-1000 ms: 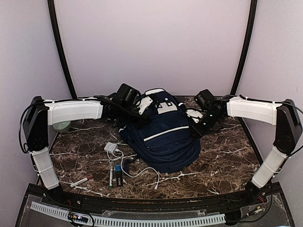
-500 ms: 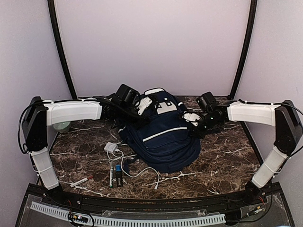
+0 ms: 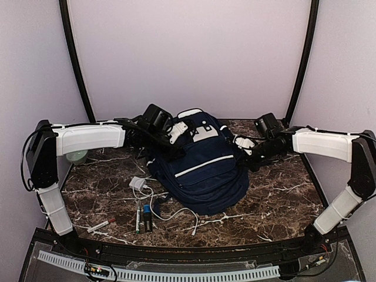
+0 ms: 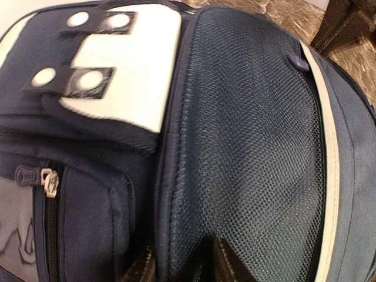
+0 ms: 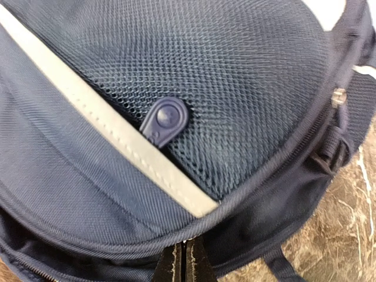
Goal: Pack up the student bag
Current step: Unzip the upper front pocket of the student bag.
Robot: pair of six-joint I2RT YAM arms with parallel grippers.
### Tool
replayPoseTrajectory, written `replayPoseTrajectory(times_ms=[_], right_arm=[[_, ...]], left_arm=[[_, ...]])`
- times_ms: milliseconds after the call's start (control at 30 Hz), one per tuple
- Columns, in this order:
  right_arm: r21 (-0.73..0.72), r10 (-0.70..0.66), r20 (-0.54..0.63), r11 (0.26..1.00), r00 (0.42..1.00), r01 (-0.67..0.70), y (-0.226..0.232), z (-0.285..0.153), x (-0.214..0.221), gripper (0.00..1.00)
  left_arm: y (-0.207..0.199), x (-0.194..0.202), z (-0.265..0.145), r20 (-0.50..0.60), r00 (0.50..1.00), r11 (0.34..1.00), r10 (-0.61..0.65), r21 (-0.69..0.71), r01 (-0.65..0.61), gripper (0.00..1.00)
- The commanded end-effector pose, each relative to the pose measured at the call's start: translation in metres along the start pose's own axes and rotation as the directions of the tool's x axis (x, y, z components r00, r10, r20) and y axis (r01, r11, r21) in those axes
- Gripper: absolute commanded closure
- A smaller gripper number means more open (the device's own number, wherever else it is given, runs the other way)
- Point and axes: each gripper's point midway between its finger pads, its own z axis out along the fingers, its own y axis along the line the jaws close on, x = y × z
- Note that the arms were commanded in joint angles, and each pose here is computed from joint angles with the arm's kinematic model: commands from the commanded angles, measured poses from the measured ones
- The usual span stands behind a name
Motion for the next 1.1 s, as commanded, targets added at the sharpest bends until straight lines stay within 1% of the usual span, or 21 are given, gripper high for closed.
replayPoseTrajectory(times_ms=[0,33,67,100,167,233,300,367,400,467,500,567,700,767,867,933,1000,1067], right_arm=[[-0.048,0.097,0.146,0.995,0.985,-0.091,0.018,-0.020,-0.027,1.00],[-0.068,0.119,0.147,0.992,0.982,-0.110,0.024,-0.022,-0.027,1.00],[-0.082,0.138,0.144,0.988,0.980,-0.127,0.029,-0.023,-0.026,1.00],[-0.089,0.152,0.142,0.986,0.978,-0.140,0.033,-0.023,-0.024,1.00],[-0.101,0.168,0.136,0.983,0.976,-0.155,0.042,-0.024,-0.021,1.00],[-0.117,0.186,0.126,0.978,0.974,-0.172,0.049,-0.024,-0.018,1.00],[-0.140,0.210,0.117,0.971,0.971,-0.193,0.056,-0.025,-0.017,1.00],[-0.154,0.241,0.111,0.963,0.964,-0.223,0.060,-0.027,-0.016,1.00],[-0.156,0.264,0.109,0.957,0.958,-0.245,0.061,-0.028,-0.015,1.00],[-0.169,0.300,0.118,0.945,0.947,-0.278,0.063,-0.029,-0.015,1.00],[-0.184,0.318,0.129,0.938,0.939,-0.292,0.065,-0.030,-0.017,1.00],[-0.200,0.369,0.139,0.919,0.919,-0.339,0.066,-0.029,-0.019,1.00],[-0.167,0.489,0.119,0.868,0.864,-0.468,0.056,-0.018,-0.012,1.00],[-0.168,0.542,0.103,0.836,0.834,-0.522,0.052,-0.012,-0.014,1.00],[-0.131,0.575,0.082,0.816,0.814,-0.563,0.041,-0.007,-0.014,1.00],[-0.109,0.586,0.089,0.810,0.805,-0.577,0.030,-0.007,-0.017,1.00],[-0.097,0.594,0.113,0.805,0.797,-0.586,0.018,-0.010,-0.023,1.00],[-0.086,0.605,0.141,0.796,0.784,-0.599,0.004,-0.014,-0.030,1.00]], left_arm=[[-0.055,-0.028,-0.021,0.012,0.994,0.958,0.110,0.265,-0.109,0.55],[-0.062,-0.040,-0.025,0.058,0.993,0.944,0.101,0.309,-0.114,0.49],[-0.064,-0.053,-0.028,0.101,0.992,0.940,0.079,0.324,-0.108,0.42],[-0.062,-0.064,-0.028,0.143,0.987,0.942,0.074,0.315,-0.116,0.34],[-0.053,-0.079,-0.018,0.186,0.979,0.954,0.083,0.270,-0.132,0.22],[-0.039,-0.086,0.001,0.175,0.980,0.969,0.097,0.210,-0.134,0.17],[-0.026,-0.085,0.022,0.134,0.986,0.975,0.096,0.187,-0.120,0.15],[-0.009,-0.077,0.041,0.075,0.995,0.984,0.067,0.159,-0.078,0.12],[0.007,-0.076,0.049,0.057,0.998,0.991,0.035,0.125,-0.042,0.06],[0.032,-0.076,0.049,0.055,0.998,0.996,-0.035,0.083,0.031,0.05],[0.044,-0.077,0.046,0.066,0.995,0.995,-0.079,0.073,0.074,0.05],[0.067,-0.082,0.037,0.097,0.984,0.987,-0.150,0.064,0.144,0.01],[0.116,-0.078,0.014,0.141,0.961,0.971,-0.236,0.010,0.237,0.01],[0.136,-0.068,0.009,0.140,0.951,0.959,-0.276,-0.018,0.281,0.01],[0.173,-0.033,0.012,0.108,0.926,0.923,-0.362,-0.095,0.372,0.02],[0.191,-0.002,0.017,0.066,0.900,0.890,-0.430,-0.137,0.435,0.07],[0.197,0.024,0.023,0.029,0.877,0.864,-0.479,-0.165,0.477,0.11],[0.194,0.043,0.028,-0.005,0.867,0.854,-0.498,-0.176,0.490,0.14]])
